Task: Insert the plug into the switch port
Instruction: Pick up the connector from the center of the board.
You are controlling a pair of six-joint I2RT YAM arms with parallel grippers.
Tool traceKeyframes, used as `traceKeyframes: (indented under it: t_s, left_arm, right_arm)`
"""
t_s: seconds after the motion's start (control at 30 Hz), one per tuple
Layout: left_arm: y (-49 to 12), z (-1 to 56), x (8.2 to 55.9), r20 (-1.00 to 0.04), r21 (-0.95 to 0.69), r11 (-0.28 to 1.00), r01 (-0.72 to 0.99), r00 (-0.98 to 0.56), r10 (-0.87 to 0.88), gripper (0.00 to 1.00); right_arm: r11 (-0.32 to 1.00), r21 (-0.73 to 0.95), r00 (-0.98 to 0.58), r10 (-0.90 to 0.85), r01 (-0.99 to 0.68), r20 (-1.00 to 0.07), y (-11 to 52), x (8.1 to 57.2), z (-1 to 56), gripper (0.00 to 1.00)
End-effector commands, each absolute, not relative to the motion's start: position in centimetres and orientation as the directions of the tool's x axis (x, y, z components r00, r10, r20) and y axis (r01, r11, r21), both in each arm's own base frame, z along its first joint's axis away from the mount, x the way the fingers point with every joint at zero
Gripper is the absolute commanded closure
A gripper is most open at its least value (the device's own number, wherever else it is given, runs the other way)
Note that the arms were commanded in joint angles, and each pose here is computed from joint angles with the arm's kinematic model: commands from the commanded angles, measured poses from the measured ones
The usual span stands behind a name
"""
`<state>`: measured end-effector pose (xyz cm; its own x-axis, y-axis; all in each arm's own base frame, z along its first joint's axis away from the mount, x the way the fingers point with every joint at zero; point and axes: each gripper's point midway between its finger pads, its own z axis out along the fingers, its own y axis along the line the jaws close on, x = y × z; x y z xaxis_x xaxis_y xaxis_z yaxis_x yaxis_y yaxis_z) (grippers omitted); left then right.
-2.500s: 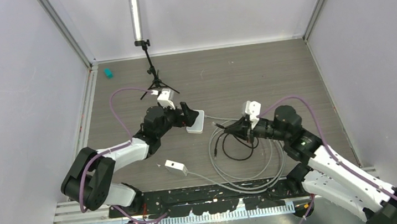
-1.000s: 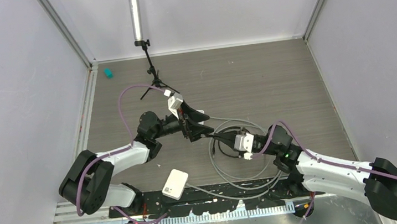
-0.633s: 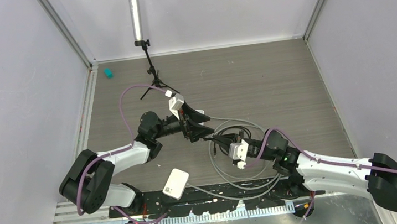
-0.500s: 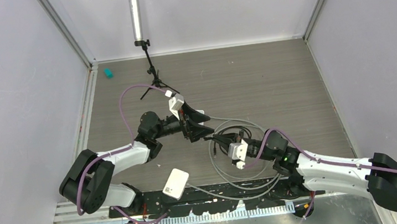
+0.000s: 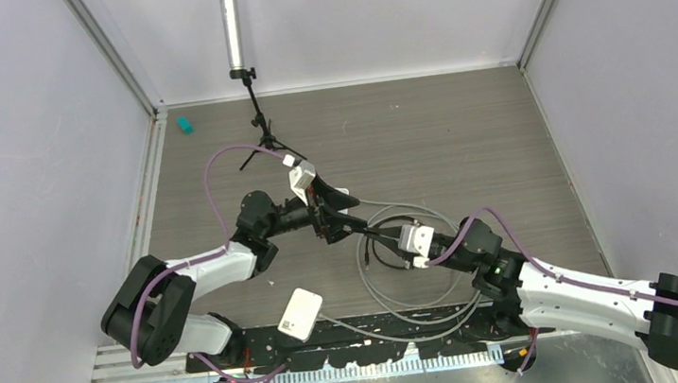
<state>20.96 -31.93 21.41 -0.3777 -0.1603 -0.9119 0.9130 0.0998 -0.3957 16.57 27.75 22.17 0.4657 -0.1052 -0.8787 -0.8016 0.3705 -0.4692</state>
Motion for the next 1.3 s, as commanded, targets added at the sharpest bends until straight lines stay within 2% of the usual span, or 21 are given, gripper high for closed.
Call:
traceKeyframes:
  t_s: [0.0,0.2,0.63,0.73,0.97,1.07,1.2,1.27]
  left_arm:
    - [-32.5,24.2,20.2,-0.933,-0.318,0.05,0.947,-0.303,-0.195,0.27]
    - [-32.8,24.1,19.9,-0.933,-0.32,0.03,0.947,-0.309,-0.186,0.27]
    - [-32.4,25.2,19.4,-0.94,-0.283,0.031,0.959,-0.271,-0.207,0.29]
    - [-31.8,26.1,18.7,-0.951,-0.223,0.026,0.974,-0.212,-0.226,0.28]
    - [-29.8,29.3,14.4,-0.949,0.025,-0.055,0.998,0.007,-0.316,0.14]
    - [-28.4,29.9,11.5,-0.921,0.172,-0.08,0.982,0.131,-0.368,0.12]
    - [-27.4,28.7,8.3,-0.868,0.38,-0.089,0.921,0.322,-0.378,0.13]
    - [-27.2,28.2,7.4,-0.85,0.444,-0.098,0.891,0.383,-0.361,0.14]
  right_arm:
    - [0.424,-0.309,0.365,0.055,-0.851,-0.929,27.6,15.8,25.8,0.99]
    - [0.435,-0.192,0.273,0.134,-0.88,-0.953,27.3,15.4,26.8,0.99]
    - [0.487,-0.069,0.165,0.158,-0.871,-0.974,25.9,15.6,27.3,0.99]
    - [0.491,-0.047,0.139,0.153,-0.87,-0.978,25.3,15.3,27.7,0.99]
    - [0.464,-0.004,0.081,0.147,-0.886,-0.986,23.3,13.3,30.2,1.0]
    - [0.383,-0.035,0.062,0.058,-0.923,-0.996,23.2,11.4,30.4,0.99]
    - [0.096,-0.089,0.082,-0.069,-0.991,-0.994,24.1,6.8,30.1,0.99]
    - [-0.006,-0.09,0.09,-0.116,-0.996,-0.989,24.4,5.4,29.9,0.99]
